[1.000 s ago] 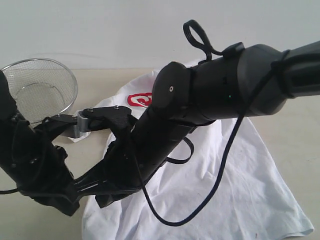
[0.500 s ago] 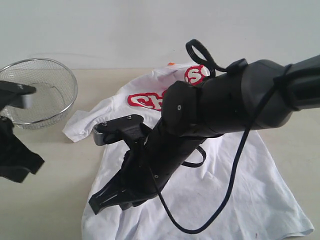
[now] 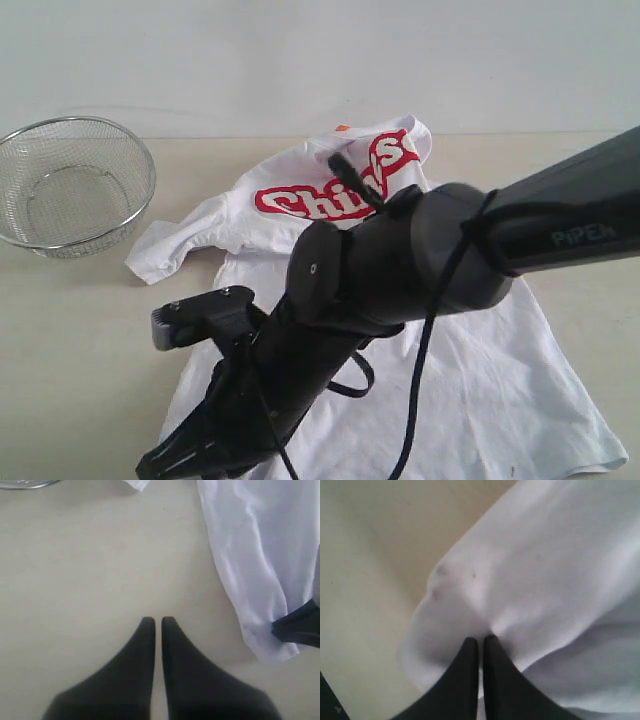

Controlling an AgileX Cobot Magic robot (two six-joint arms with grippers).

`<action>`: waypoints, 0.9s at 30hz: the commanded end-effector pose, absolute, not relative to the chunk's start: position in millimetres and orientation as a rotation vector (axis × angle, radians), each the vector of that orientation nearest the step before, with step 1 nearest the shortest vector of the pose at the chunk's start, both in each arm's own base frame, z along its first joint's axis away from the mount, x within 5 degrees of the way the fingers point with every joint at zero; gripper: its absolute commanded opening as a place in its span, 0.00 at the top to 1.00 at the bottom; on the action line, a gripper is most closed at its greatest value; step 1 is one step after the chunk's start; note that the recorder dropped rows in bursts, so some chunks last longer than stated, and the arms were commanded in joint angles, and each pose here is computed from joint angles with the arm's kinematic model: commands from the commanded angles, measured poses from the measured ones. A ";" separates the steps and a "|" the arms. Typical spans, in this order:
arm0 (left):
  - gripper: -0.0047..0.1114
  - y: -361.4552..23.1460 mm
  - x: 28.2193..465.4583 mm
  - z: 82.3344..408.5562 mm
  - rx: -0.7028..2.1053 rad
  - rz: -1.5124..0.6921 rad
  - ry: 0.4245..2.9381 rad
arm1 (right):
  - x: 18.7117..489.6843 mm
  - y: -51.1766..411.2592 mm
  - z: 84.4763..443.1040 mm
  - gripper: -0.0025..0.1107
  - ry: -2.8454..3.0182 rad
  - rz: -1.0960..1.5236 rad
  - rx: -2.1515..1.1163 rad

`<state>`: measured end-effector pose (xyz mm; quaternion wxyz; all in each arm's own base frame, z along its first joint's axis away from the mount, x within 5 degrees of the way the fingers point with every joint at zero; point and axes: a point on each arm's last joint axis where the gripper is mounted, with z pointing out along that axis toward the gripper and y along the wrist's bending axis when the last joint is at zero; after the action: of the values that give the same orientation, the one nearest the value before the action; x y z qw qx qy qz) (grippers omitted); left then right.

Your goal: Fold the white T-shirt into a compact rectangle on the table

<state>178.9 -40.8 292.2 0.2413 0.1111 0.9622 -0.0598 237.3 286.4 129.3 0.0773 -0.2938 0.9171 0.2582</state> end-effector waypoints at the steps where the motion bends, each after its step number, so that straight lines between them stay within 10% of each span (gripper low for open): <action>1: 0.92 -39.3 170.2 301.1 0.276 -0.183 2.595 | 229.7 295.1 122.8 0.98 2.755 0.782 -0.905; 27: 0.92 -37.1 153.0 314.2 0.280 -0.198 2.531 | 258.5 302.9 142.4 0.98 2.725 0.854 -0.871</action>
<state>154.4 -36.6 312.5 0.2885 0.1127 0.9486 -0.0645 248.7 313.9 128.5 0.0710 -0.2973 0.9092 0.2828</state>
